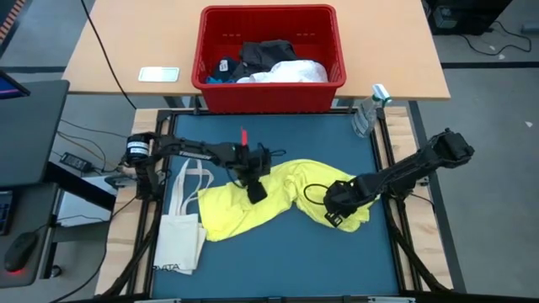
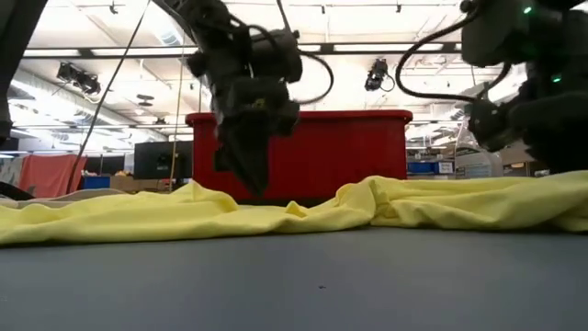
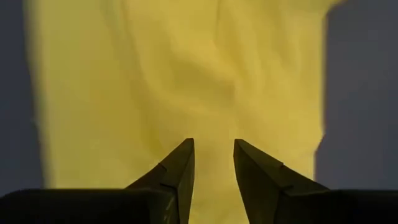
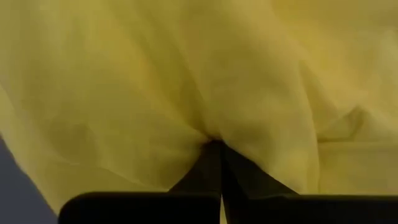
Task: Fold laundry
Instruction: Fold the yellow shirt
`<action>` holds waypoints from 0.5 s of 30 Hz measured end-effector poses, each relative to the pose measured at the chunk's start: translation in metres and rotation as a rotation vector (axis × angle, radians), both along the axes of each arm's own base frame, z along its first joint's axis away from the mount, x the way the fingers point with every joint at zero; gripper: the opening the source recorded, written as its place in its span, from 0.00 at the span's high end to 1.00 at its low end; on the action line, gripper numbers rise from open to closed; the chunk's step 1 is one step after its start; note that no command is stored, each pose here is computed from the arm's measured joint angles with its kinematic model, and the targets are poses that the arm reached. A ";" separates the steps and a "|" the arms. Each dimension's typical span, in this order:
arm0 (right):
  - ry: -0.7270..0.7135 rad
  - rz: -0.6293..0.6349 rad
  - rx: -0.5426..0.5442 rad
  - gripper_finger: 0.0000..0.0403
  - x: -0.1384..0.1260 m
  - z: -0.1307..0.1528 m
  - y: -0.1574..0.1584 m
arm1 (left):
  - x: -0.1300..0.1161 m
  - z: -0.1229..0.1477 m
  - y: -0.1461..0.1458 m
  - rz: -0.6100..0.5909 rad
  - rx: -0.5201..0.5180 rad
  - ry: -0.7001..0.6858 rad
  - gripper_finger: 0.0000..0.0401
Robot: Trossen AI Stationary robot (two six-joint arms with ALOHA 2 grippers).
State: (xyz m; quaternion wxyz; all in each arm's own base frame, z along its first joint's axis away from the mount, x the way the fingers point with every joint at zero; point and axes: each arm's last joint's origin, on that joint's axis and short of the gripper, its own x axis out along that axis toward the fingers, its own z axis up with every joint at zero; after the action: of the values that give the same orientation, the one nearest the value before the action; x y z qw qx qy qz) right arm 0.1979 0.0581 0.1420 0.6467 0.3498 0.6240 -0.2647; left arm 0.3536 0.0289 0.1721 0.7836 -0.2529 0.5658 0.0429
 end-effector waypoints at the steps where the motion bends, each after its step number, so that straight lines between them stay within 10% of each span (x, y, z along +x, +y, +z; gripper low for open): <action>1: 0.001 0.003 -0.003 0.99 0.001 -0.001 -0.004 | -0.003 -0.006 -0.006 0.003 -0.014 0.037 0.71; 15: -0.173 -0.002 -0.258 0.99 0.014 0.004 -0.147 | -0.013 -0.028 -0.127 -0.046 -0.218 -0.029 0.71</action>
State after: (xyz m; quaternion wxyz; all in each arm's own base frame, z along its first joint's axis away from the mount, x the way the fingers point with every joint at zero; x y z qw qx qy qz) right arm 0.2115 -0.0893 0.1458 0.7373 0.2859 0.5264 -0.3123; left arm 0.3406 -0.0985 0.1446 0.7604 -0.3239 0.5614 -0.0406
